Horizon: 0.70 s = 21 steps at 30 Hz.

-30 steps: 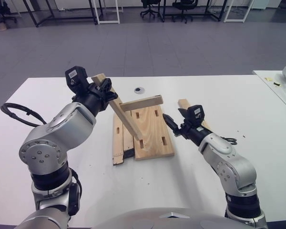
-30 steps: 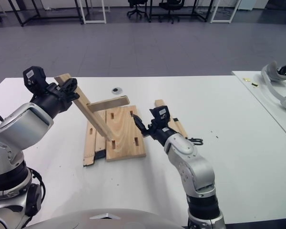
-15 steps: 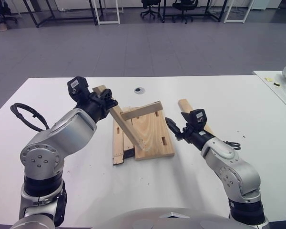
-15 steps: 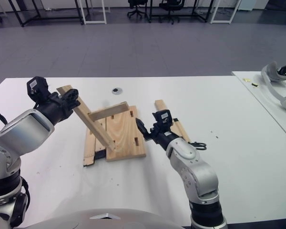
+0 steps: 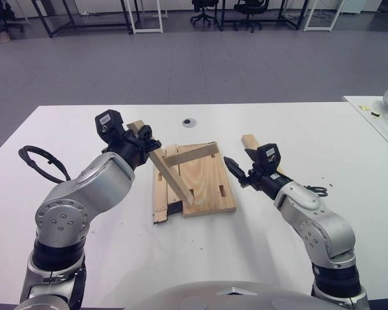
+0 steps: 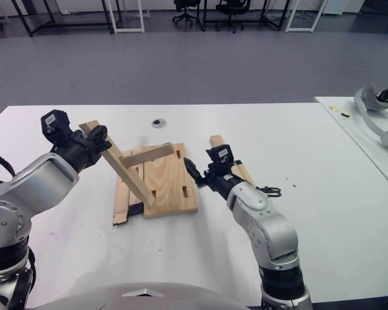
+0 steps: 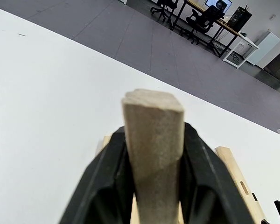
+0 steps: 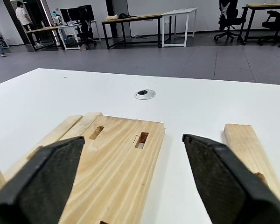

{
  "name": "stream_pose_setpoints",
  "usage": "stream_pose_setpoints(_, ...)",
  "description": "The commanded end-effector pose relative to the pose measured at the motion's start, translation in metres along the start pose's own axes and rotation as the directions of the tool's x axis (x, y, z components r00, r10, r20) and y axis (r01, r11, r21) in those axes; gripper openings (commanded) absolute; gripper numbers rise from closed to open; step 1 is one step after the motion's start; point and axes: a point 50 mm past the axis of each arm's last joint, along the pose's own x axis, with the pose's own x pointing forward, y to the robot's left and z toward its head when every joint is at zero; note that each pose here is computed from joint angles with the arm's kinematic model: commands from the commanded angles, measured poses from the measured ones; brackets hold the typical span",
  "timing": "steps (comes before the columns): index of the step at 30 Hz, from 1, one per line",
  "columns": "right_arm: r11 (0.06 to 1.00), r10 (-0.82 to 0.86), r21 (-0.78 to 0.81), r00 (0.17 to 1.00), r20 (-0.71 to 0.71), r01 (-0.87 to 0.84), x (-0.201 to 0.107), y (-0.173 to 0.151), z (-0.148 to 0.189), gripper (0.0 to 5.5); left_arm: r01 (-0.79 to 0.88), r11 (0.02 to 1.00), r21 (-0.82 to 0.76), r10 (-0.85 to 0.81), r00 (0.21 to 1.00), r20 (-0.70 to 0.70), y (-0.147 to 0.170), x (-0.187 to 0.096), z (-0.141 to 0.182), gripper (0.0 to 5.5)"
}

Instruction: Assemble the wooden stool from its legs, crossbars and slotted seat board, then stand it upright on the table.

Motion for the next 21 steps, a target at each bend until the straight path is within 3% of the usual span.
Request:
stream_pose_setpoints(1, 1.000, 0.011, -0.004, 1.000, 0.004, -0.011, 0.003, -0.001, 0.003, 3.94, -0.015, 1.000, 0.006, 0.015, 0.999, 0.029, 0.002, 0.006, 0.001, 1.02)
stream_pose_setpoints(17, 1.000, 0.025, 0.000, 1.000, -0.010, -0.025, 0.004, -0.001, -0.001, 3.94, -0.020, 0.999, 0.026, 0.018, 0.996, 0.085, -0.004, 0.014, -0.006, 1.02)
stream_pose_setpoints(21, 1.000, 0.026, 0.004, 1.000, -0.016, -0.026, 0.003, 0.000, -0.002, 3.94, 0.013, 0.994, 0.109, -0.027, 0.991, 0.130, -0.012, 0.010, 0.003, 1.02)
